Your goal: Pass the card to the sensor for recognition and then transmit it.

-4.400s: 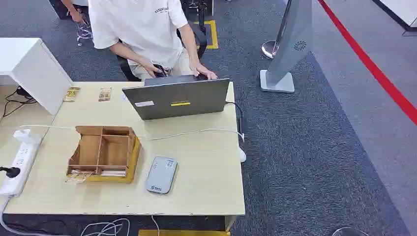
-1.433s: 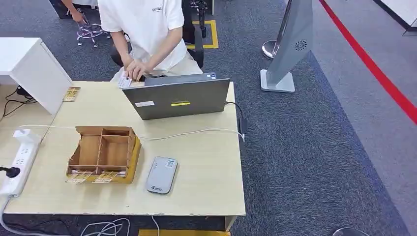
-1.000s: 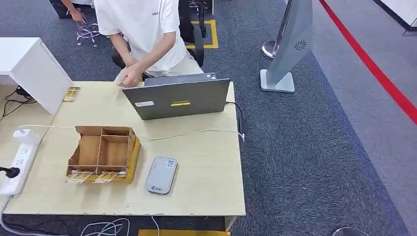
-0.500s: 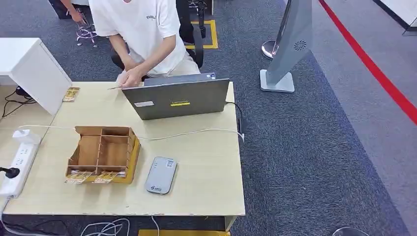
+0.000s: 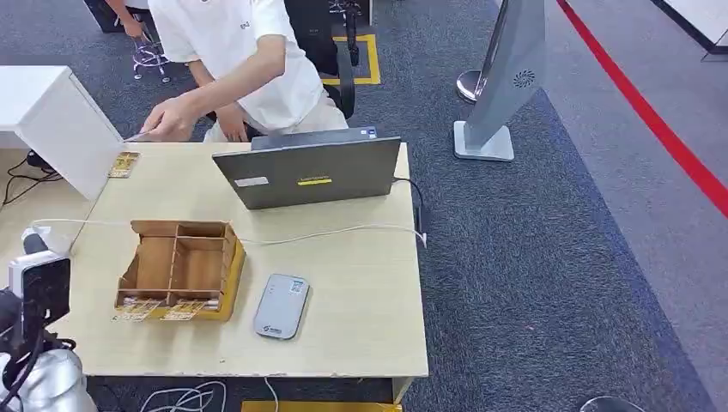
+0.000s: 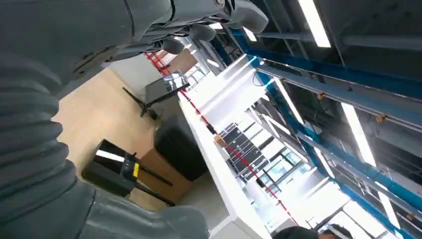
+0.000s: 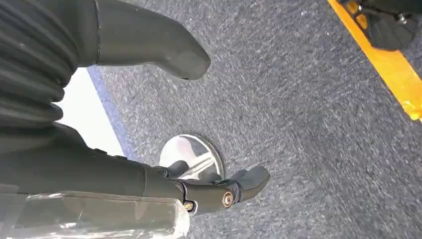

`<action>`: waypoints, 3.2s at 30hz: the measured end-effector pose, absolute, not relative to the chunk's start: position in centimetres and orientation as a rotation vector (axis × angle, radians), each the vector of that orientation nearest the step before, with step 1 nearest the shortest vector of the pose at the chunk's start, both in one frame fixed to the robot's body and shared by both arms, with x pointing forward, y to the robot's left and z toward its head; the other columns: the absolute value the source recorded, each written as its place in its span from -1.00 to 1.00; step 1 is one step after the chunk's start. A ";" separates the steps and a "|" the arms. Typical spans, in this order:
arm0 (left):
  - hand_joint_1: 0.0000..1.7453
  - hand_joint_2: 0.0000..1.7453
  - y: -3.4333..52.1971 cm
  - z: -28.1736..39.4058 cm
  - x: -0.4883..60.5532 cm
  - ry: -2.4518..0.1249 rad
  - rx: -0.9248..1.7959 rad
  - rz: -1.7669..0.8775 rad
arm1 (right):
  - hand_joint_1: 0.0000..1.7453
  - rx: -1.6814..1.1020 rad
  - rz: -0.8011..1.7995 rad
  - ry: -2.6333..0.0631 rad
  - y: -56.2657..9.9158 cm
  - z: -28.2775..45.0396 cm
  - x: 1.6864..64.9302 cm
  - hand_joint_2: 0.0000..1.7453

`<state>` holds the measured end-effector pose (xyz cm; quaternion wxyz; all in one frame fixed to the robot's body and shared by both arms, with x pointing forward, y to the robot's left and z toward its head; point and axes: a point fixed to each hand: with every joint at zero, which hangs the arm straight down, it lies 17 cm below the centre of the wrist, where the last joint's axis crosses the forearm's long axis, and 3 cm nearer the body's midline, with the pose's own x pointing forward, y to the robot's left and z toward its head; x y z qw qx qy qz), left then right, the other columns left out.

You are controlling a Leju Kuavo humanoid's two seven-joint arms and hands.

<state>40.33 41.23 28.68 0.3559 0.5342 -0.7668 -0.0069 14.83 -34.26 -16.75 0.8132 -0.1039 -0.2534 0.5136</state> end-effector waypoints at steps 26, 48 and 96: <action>1.00 1.00 37.9 30.7 53.7 -1.756 1.657 -0.609 | -1.00 -0.226 1.205 -0.531 -36.3 -17.6 19.6 1.00; 1.00 1.00 37.2 31.5 58.8 -1.589 1.862 -0.948 | -1.00 -0.199 1.287 -0.502 -36.1 -18.5 22.2 1.00; 1.00 1.00 15.4 11.0 46.0 -1.763 1.319 -1.248 | -1.00 -0.204 1.280 -0.510 -35.6 -18.0 22.9 1.00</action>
